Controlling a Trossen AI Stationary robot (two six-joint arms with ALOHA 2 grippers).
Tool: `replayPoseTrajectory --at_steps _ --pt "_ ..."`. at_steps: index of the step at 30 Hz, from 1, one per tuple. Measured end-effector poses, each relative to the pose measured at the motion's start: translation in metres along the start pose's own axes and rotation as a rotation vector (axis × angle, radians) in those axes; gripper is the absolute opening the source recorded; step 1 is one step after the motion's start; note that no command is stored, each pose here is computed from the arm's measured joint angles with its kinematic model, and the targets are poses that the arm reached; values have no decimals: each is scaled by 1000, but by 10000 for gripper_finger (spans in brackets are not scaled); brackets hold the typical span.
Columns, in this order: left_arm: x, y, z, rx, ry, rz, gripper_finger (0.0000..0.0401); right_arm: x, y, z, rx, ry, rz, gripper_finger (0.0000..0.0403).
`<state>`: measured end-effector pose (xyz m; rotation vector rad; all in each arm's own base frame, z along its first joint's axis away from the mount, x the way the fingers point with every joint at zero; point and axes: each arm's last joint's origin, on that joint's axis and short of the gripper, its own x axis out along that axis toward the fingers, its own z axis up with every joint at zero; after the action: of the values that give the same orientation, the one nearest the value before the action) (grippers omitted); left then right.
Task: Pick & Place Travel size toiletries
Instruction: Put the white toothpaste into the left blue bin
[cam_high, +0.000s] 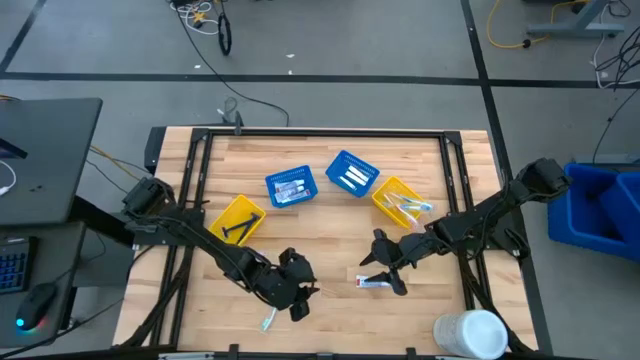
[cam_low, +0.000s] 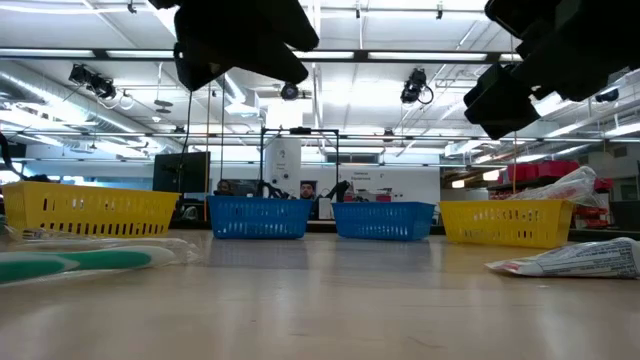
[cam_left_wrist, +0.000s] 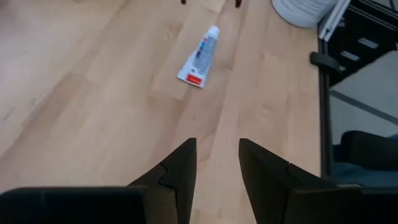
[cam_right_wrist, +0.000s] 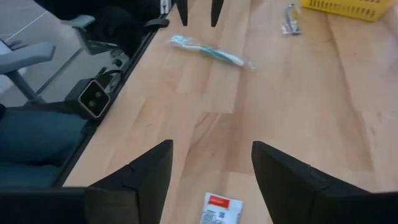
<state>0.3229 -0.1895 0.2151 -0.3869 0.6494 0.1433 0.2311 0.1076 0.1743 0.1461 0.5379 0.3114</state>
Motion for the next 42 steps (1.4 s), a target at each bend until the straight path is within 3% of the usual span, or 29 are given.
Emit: replayPoseTrajectory --at_steps 10,18,23,26,31,37,42 --pt "-9 -11 -18 -131 90 -33 128 0 2 0 -4 -8 -24 238" --pt "-24 -13 -49 -238 286 62 128 0 1 0 -4 -14 -46 220" --pt "-30 -5 -59 -234 342 172 128 0 0 0 -4 -23 -77 227" --pt "-32 3 -61 -203 371 250 128 0 0 0 -5 -22 -77 237" --pt "-32 17 -60 -54 425 333 128 0 0 0 -29 -22 -77 253" --pt "-26 34 -50 148 571 307 128 0 0 0 -65 -20 -78 257" --pt "-18 48 -38 169 595 322 128 0 0 0 -67 -20 -78 244"
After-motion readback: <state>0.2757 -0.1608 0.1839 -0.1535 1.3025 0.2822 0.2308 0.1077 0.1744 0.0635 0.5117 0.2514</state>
